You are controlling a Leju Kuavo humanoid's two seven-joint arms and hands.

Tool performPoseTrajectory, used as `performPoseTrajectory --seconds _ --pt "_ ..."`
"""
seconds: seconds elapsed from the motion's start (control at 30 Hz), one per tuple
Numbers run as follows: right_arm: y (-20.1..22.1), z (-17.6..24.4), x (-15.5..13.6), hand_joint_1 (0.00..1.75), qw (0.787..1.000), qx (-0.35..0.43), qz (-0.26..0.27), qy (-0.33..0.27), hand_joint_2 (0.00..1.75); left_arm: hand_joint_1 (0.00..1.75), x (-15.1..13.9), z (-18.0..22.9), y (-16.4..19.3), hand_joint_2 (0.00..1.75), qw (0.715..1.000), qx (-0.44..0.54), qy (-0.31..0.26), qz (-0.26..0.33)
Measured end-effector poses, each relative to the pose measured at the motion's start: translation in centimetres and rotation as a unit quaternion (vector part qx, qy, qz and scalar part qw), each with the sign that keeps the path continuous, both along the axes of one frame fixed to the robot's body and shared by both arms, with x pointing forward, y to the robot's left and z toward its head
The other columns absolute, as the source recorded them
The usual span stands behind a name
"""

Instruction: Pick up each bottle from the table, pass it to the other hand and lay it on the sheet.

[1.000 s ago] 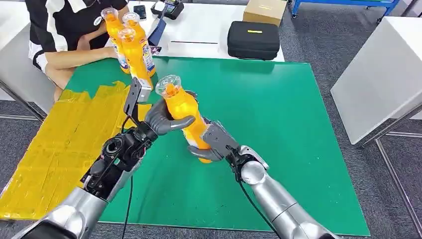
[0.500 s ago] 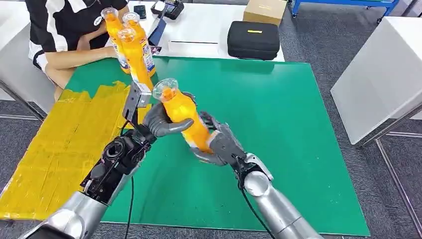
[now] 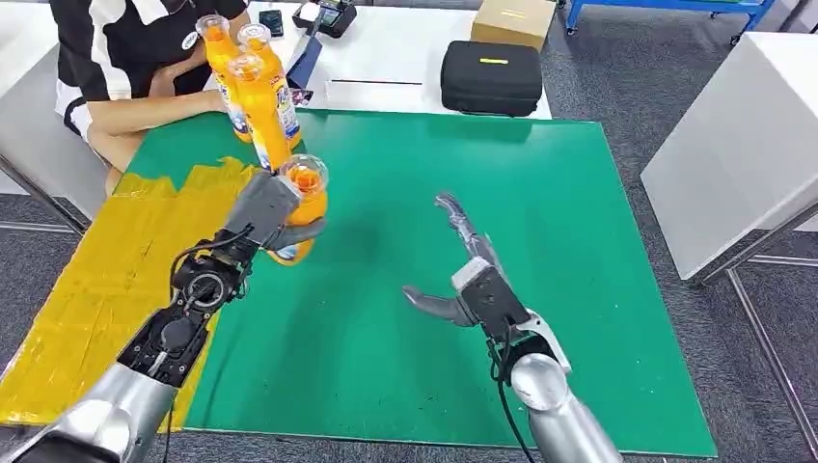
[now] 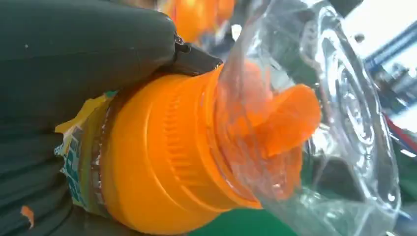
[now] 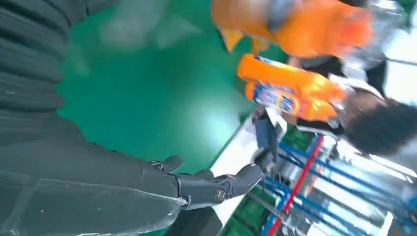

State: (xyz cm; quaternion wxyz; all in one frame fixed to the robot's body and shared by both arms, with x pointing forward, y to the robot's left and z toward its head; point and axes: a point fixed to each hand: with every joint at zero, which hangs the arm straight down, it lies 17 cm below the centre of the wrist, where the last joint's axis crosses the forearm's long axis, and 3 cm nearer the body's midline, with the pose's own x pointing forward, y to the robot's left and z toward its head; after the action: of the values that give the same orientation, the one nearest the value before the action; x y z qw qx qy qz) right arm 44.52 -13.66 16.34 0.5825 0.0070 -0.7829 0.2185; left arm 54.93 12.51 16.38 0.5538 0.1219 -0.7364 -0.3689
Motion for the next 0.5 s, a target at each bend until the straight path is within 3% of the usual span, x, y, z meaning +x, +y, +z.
performPoseTrajectory --seconds 0.07,0.23,0.3,0.33,0.37,0.5 --pt "-0.9 1.3 -0.2 0.00 1.000 0.017 -0.011 -0.015 1.75 1.75 0.7 -0.2 1.0 1.75 0.996 0.081 -0.029 0.015" --pt "-1.0 1.5 -0.2 0.00 1.000 0.019 -0.013 -0.017 1.75 1.75 0.8 -0.1 1.1 1.75 0.995 0.088 -0.032 0.016" --pt "-2.3 3.9 -0.5 0.00 0.998 0.037 -0.027 -0.044 1.75 1.75 2.1 0.3 2.7 1.75 0.983 0.171 -0.060 0.036" --pt "-2.5 5.4 -0.7 0.00 0.997 0.047 -0.026 -0.063 1.75 1.75 2.9 -1.0 4.3 1.75 0.949 0.300 -0.084 0.044" --pt "-2.6 5.8 -0.8 0.00 0.996 0.049 -0.025 -0.068 1.75 1.75 3.0 -1.9 5.0 1.75 0.932 0.348 -0.089 0.040" --pt "-2.8 6.6 -0.9 0.00 0.995 0.052 -0.025 -0.080 1.75 1.75 3.1 -4.6 6.8 1.75 0.899 0.431 -0.075 0.026"
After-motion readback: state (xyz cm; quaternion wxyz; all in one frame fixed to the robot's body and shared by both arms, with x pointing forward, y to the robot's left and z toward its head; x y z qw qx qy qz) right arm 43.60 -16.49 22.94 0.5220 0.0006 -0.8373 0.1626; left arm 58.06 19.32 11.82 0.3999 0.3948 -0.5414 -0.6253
